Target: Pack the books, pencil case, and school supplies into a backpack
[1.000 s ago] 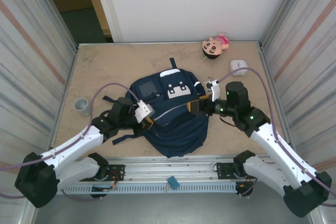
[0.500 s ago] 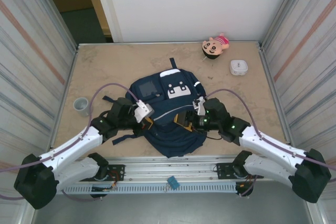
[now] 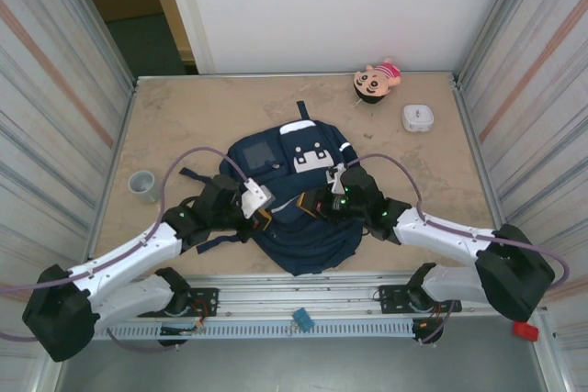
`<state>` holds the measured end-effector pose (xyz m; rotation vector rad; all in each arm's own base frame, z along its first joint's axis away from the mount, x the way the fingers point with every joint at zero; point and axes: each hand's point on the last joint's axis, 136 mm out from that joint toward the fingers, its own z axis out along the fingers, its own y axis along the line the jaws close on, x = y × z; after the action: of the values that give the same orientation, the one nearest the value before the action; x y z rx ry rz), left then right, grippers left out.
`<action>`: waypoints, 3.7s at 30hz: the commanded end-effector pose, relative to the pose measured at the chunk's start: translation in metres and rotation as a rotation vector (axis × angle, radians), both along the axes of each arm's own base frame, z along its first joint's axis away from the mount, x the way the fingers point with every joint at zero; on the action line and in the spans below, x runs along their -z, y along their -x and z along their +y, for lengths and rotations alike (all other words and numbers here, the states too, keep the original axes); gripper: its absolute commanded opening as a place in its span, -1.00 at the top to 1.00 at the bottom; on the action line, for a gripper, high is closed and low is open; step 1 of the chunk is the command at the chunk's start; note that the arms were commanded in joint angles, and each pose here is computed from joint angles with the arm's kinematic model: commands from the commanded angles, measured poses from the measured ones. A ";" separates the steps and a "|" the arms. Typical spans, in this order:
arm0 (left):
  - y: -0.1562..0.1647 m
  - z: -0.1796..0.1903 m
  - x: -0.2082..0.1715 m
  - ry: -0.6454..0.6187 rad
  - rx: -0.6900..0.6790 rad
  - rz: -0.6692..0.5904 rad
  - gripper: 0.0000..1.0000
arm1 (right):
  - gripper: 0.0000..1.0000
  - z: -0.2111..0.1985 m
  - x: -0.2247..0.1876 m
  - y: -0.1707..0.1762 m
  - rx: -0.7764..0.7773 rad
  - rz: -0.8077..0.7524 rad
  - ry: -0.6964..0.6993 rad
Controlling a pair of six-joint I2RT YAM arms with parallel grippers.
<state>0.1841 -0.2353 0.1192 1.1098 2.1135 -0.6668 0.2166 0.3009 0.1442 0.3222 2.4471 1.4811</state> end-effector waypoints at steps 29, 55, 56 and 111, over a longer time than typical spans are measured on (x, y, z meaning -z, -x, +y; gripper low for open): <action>-0.024 -0.038 -0.032 -0.261 0.329 -0.550 -0.49 | 1.00 -0.067 -0.039 -0.037 -0.372 -0.180 0.077; -0.005 -0.069 -0.018 -0.062 0.394 -0.329 1.00 | 0.58 -0.079 -0.047 -0.071 -0.359 -0.238 0.117; -0.005 -0.069 -0.019 -0.050 0.364 -0.309 1.00 | 0.43 -0.081 -0.048 -0.071 -0.350 -0.247 0.132; -0.040 -0.038 -0.022 -0.165 0.156 -0.189 1.00 | 1.00 -0.121 -0.031 0.028 -0.334 -0.278 0.836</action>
<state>0.2158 -0.3046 0.1537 1.3991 1.8469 -0.5895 0.1978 0.2061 0.1803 -0.4220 2.6238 0.4945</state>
